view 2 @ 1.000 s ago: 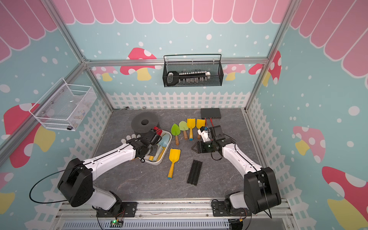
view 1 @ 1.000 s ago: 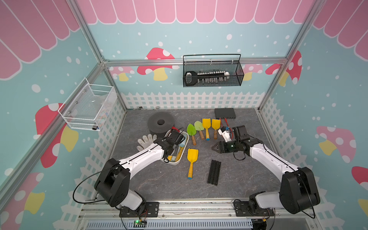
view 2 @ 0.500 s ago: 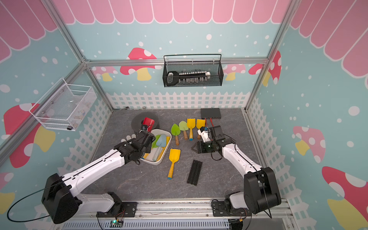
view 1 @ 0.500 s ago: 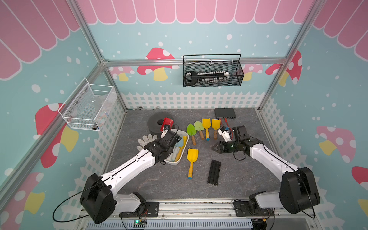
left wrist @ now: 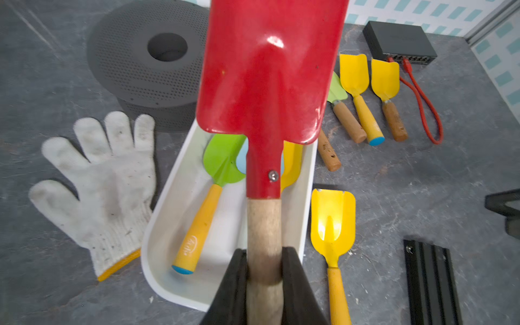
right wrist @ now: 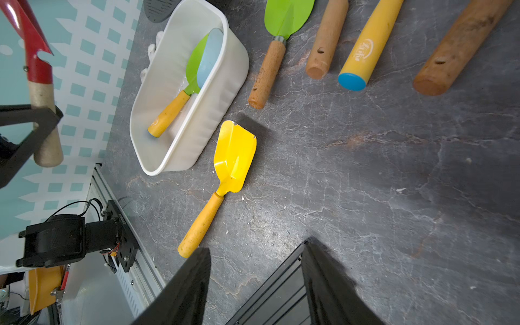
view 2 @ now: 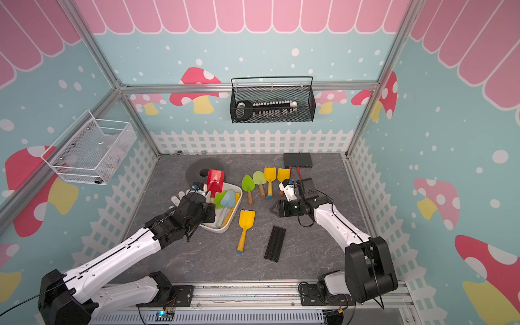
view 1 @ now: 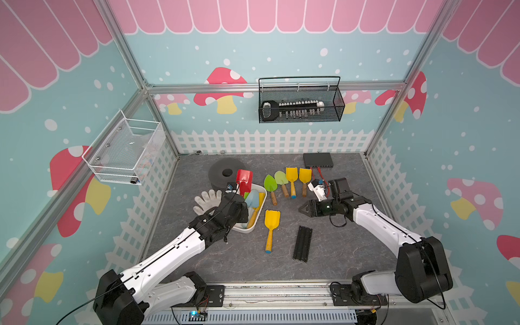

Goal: Take the shovel out of the storage box
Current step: Pick up the shovel from the storage box.

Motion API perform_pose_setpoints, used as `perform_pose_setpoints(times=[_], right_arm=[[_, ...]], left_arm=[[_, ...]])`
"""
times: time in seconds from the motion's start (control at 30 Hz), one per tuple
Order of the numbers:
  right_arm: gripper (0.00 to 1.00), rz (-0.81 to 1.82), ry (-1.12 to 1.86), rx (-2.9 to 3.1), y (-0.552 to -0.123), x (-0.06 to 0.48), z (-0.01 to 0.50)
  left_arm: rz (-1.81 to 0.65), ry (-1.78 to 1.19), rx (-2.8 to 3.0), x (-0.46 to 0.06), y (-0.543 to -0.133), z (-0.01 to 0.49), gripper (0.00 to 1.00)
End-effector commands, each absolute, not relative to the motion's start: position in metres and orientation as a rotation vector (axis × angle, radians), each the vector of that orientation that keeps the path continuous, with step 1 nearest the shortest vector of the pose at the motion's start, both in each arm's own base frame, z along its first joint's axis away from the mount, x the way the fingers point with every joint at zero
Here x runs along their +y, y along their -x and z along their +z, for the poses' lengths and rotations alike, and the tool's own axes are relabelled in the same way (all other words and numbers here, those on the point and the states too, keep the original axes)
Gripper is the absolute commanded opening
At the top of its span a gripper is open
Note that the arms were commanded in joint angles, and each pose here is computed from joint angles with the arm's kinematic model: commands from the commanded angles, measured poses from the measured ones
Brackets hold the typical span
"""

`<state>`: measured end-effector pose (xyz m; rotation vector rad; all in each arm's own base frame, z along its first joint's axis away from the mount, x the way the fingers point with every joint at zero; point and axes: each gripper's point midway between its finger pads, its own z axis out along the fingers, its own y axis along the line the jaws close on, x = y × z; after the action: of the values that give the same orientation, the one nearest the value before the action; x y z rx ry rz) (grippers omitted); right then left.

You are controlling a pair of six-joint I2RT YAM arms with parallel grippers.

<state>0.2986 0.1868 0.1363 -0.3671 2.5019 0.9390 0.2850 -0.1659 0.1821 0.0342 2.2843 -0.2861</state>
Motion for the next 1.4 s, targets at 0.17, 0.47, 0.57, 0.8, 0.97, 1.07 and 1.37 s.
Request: perform_pose_setpoints(times=[0.17, 0.47, 0.57, 0.8, 0.97, 1.07, 1.37], right_arm=[[0.59, 0.927, 0.362, 2.473, -0.296, 0.184, 0.146], [0.59, 0.87, 0.309, 2.507, -0.299, 0.175, 0.139], [0.59, 0.871, 0.29, 2.515, -0.3, 0.173, 0.137], [0.59, 0.854, 0.231, 2.526, -0.302, 0.165, 0.134], [0.6, 0.842, 0.165, 2.513, -0.305, 0.154, 0.134], [0.6, 0.845, 0.129, 2.504, -0.306, 0.147, 0.135], [0.6, 0.862, 0.111, 2.496, -0.306, 0.145, 0.136]], left_arm=[[-0.506, 0.0, 2.271, -0.212, -0.271, 0.183, 0.0], [-0.525, -0.041, 2.336, -0.248, -0.259, 0.158, 0.0], [-0.559, -0.028, 2.349, -0.254, -0.256, 0.153, 0.0], [-0.674, -0.02, 2.394, -0.272, -0.246, 0.138, 0.0], [-0.739, -0.038, 2.429, -0.293, -0.237, 0.127, 0.0], [-0.751, -0.046, 2.457, -0.306, -0.232, 0.12, 0.0], [-0.847, -0.042, 2.508, -0.336, -0.223, 0.096, 0.0]])
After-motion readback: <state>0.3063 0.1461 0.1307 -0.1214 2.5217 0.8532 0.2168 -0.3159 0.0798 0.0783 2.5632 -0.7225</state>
